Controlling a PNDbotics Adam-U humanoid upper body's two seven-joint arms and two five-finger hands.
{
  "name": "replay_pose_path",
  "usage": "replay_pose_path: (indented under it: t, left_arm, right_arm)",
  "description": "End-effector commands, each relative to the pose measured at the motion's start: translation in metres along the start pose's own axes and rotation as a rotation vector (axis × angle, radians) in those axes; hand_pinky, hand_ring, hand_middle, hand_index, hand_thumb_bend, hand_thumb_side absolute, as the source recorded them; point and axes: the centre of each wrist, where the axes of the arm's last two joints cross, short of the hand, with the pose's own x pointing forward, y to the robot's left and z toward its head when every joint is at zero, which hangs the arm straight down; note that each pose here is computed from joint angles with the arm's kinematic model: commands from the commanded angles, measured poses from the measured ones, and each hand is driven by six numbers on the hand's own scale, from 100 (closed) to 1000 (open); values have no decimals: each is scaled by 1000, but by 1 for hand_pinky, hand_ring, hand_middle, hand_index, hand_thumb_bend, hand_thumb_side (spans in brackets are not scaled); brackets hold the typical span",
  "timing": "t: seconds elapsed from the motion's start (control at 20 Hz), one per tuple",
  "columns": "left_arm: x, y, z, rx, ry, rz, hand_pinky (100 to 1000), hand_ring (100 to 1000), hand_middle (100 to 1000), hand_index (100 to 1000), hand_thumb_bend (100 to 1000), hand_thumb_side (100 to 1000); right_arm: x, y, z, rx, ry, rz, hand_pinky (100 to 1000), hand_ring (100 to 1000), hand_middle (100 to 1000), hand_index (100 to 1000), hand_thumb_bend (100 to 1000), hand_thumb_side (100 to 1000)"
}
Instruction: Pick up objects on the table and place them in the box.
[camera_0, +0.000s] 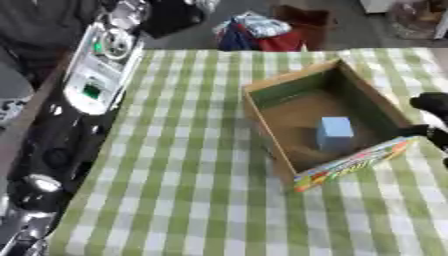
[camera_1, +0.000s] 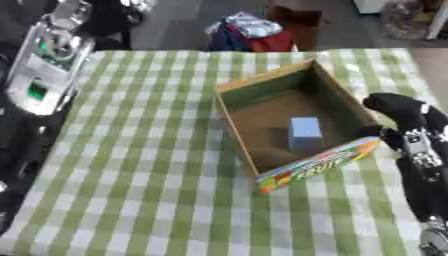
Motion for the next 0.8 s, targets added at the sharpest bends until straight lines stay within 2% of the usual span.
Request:
replay_pose_path:
  t: [0.05,0.15,0.3,0.5,0.8]
  left_arm:
    - [26,23,9,233,-49,76,719,646,673,801,100,590]
    - [24,25,23,339,-22,95,717,648,674,801,100,589]
    - [17,22,41,423,19,91,717,648,674,802,100,593]
    - [11,14,56,476,65,94,714,644,672,802,100,600]
    - [8,6,66,494,90,98,711,639,667,801,100,606]
  right_arm:
    - [5,-4,-1,-10,-17,17,595,832,728,693,100,552]
    - [5,-5,-1,-16,-16,19,595,832,729,693,100,552]
    - [5,-6,0,-23,-17,22,595,832,729,694,100,552]
    - [5,-5,-1,-21,-20,16,596,832,729,694,100,552]
    - [5,-6,0,-26,-18,14,596,832,729,694,100,551]
